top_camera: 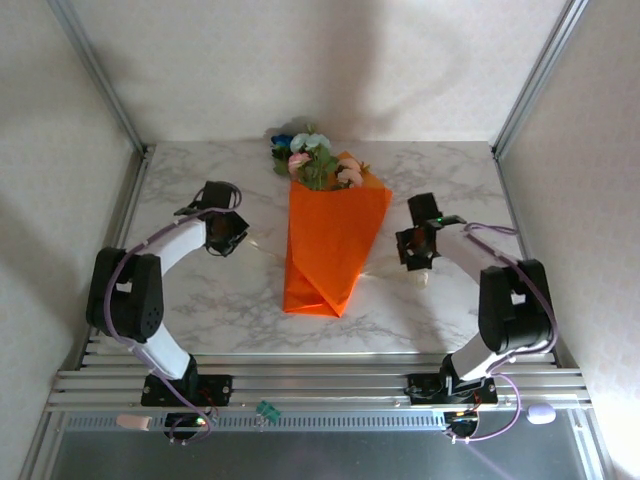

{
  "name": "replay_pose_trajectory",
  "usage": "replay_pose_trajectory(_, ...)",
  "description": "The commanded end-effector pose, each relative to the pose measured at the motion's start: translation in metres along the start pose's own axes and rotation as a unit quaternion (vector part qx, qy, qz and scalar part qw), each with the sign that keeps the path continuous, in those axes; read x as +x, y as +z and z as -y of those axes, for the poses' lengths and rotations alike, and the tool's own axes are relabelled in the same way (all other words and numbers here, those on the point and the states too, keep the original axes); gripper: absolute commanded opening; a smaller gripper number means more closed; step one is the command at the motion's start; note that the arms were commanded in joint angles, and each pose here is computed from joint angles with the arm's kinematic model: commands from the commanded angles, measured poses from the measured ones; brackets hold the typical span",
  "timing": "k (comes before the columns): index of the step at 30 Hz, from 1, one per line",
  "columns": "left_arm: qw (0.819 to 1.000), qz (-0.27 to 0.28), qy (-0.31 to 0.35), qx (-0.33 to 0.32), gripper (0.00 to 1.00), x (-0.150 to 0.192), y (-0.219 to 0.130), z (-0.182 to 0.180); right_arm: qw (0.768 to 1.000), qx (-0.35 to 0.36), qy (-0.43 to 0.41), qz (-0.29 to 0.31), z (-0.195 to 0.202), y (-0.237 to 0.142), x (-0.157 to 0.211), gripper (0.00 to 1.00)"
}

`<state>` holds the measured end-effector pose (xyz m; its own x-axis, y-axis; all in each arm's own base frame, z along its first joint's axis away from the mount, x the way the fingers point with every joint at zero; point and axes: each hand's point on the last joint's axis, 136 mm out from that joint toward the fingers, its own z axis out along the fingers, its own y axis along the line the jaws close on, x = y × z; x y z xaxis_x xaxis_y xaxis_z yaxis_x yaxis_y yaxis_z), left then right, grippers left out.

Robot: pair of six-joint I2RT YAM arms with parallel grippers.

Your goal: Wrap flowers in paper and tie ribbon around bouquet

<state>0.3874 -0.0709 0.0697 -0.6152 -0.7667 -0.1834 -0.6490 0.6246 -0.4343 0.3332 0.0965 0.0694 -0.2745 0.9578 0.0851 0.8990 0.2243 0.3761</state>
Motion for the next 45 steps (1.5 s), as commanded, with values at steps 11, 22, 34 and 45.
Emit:
replay_pose_trajectory(11, 0.997, 0.061, -0.028, -0.021, 0.0, -0.048, -0.032, -0.022, 0.988, -0.102, 0.064, 0.101, -0.008, -0.076, -0.088, 0.0)
replay_pose_trajectory(22, 0.997, 0.067, -0.041, -0.005, 0.0, -0.062, -0.04, -0.018, 0.972, -0.163, 0.071, 0.156, -0.008, -0.11, -0.109, 0.0)
replay_pose_trajectory(34, 0.998, 0.003, 0.033, 0.052, 0.0, -0.035, -0.027, 0.035, 0.964, -0.128, -0.204, 0.114, -0.048, -0.121, -0.084, 0.0)
replay_pose_trajectory(45, 0.988, -0.025, 0.148, 0.039, 0.0, 0.023, -0.009, 0.098, 0.902, 0.03, -0.384, 0.194, -0.061, -0.13, -0.081, 0.0)
